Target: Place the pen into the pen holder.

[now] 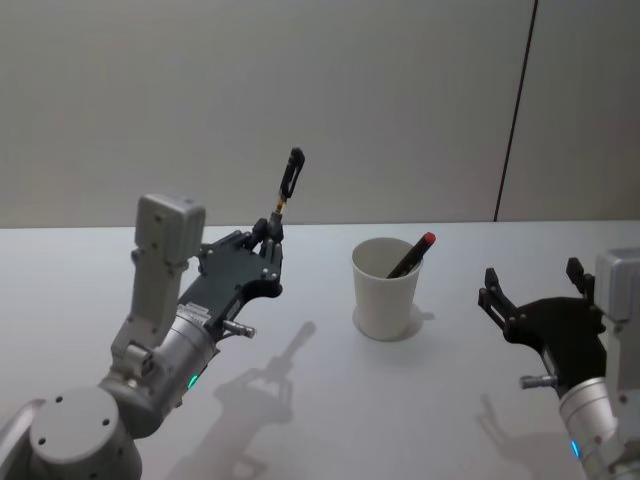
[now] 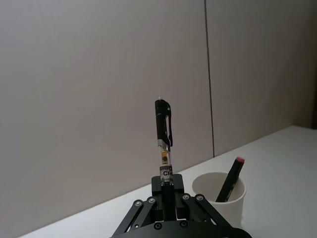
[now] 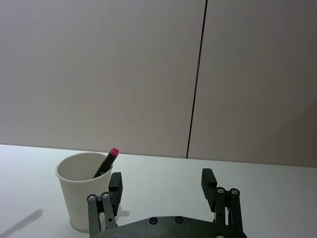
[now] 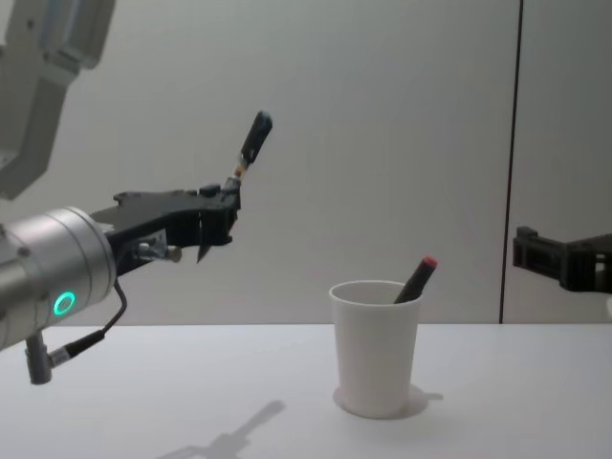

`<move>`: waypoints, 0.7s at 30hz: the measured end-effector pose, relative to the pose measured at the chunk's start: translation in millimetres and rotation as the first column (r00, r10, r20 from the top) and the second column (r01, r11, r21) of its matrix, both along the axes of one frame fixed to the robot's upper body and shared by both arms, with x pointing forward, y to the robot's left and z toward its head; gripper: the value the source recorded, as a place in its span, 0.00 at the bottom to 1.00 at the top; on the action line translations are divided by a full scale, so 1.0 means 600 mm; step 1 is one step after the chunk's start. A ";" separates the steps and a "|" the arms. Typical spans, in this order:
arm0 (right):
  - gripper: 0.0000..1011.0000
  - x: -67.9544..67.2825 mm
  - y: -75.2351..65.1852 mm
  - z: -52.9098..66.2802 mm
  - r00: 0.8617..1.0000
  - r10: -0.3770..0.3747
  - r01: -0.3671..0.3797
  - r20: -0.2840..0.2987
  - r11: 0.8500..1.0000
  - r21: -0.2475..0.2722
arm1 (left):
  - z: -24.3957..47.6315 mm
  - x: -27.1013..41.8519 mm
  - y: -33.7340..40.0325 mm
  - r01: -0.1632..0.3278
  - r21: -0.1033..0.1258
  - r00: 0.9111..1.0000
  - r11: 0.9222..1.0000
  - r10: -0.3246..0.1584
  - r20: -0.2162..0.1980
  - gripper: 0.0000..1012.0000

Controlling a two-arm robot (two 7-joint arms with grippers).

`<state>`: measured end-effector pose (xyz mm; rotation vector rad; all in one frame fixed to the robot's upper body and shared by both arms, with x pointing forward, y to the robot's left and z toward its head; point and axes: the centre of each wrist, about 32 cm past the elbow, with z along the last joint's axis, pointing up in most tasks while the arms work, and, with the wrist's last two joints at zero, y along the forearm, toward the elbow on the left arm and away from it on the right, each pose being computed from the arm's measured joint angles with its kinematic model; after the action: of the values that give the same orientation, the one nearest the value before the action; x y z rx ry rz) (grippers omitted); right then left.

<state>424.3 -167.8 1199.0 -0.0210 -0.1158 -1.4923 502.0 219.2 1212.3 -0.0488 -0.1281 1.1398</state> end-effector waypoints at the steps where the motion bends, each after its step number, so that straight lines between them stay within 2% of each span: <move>1: 0.99 0.000 0.000 0.000 1.000 0.000 0.000 0.000 1.000 0.000 | -0.004 0.002 0.003 0.018 -0.011 1.000 1.000 -0.018 0.019 0.14; 3: 0.99 0.000 0.000 0.000 1.000 0.000 0.000 0.000 1.000 0.000 | -0.009 0.006 0.009 0.051 -0.025 0.997 0.998 -0.049 0.052 0.14; 6: 0.99 0.000 0.000 0.000 1.000 0.000 0.000 0.000 1.000 0.000 | -0.014 0.010 0.014 0.078 -0.036 0.994 0.996 -0.075 0.079 0.14; 7: 0.99 0.000 0.000 0.000 1.000 0.000 0.000 0.000 1.000 0.000 | -0.018 0.013 0.018 0.103 -0.043 0.990 0.994 -0.098 0.100 0.14; 9: 0.99 0.000 0.000 0.000 1.000 0.000 0.000 0.000 1.000 0.000 | -0.021 0.016 0.021 0.118 -0.047 0.987 0.992 -0.112 0.116 0.14; 12: 0.99 0.000 0.000 0.000 1.000 0.000 0.000 0.000 1.000 0.000 | -0.027 0.024 0.029 0.166 -0.053 0.976 0.985 -0.157 0.150 0.14; 19: 0.99 0.000 0.000 0.000 1.000 0.000 0.000 0.000 1.000 0.000 | -0.040 0.041 0.043 0.269 -0.057 0.943 0.961 -0.251 0.219 0.14; 21: 0.99 0.000 0.000 0.000 1.000 0.000 0.000 0.000 1.000 0.000 | -0.045 0.050 0.049 0.318 -0.054 0.922 0.947 -0.295 0.249 0.14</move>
<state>424.3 -167.8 1199.0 -0.0211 -0.1157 -1.4924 532.0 248.9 1185.1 -0.2806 -0.2712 0.8213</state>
